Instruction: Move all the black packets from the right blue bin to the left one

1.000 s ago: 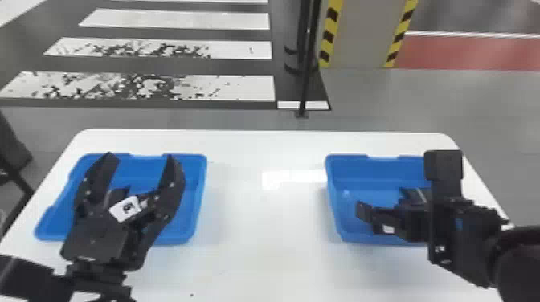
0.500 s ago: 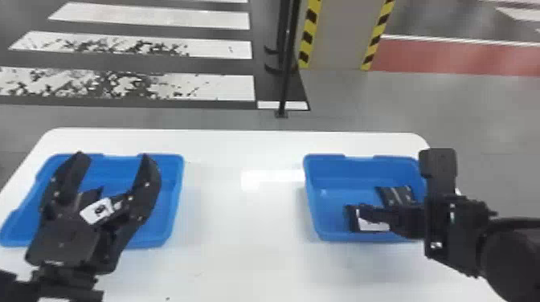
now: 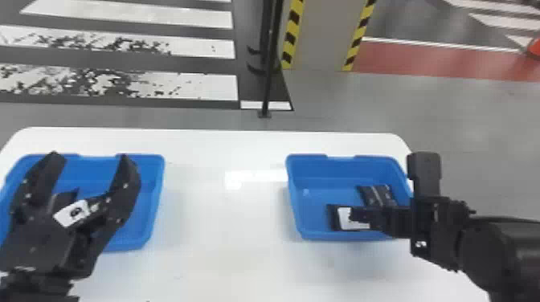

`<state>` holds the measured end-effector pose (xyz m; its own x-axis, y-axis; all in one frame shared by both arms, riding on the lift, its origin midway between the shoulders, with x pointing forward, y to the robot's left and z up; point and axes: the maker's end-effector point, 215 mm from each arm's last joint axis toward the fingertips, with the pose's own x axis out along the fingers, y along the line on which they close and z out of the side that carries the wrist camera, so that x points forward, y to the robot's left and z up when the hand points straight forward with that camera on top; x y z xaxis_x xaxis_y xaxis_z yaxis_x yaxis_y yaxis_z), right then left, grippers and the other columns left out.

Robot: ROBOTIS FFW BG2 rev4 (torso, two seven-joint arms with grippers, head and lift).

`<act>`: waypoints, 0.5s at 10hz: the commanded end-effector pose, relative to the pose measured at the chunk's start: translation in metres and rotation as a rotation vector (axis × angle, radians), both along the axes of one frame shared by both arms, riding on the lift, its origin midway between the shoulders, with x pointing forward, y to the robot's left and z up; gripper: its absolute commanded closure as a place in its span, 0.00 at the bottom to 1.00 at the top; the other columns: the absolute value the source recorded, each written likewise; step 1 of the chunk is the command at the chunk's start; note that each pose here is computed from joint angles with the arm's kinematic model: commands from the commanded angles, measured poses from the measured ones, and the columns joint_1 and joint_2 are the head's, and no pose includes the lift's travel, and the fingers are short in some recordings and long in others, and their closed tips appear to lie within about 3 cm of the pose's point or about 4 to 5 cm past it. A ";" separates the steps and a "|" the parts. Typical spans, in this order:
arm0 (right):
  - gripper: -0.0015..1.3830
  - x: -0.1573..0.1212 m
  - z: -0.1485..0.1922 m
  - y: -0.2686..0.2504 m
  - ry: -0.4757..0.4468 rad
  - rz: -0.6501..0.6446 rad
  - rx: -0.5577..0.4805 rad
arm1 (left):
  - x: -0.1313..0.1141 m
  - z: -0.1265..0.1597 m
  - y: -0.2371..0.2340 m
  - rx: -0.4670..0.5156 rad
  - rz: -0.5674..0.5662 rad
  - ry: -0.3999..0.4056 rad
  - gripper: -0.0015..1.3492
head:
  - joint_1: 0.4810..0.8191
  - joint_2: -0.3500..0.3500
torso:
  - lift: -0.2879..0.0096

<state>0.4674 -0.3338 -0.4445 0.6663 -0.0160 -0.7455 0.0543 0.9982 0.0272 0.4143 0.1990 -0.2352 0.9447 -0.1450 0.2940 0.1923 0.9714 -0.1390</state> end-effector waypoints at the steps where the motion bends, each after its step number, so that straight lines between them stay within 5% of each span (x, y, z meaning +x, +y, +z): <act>1: 0.17 0.006 -0.003 -0.004 -0.003 -0.010 0.004 | 0.000 -0.001 -0.001 0.000 -0.003 0.003 0.13 | 0.63 0.26 | 0.50; 5: 0.18 0.010 -0.019 -0.021 0.021 -0.049 0.001 | -0.001 -0.003 -0.001 -0.007 -0.004 0.006 0.13 | 0.63 0.24 | 0.50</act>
<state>0.4778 -0.3511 -0.4590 0.6554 -0.0440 -0.7540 0.0950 0.9952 0.0245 0.4134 0.1984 -0.2386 0.9460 -0.1462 0.2893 0.1945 0.9700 -0.1460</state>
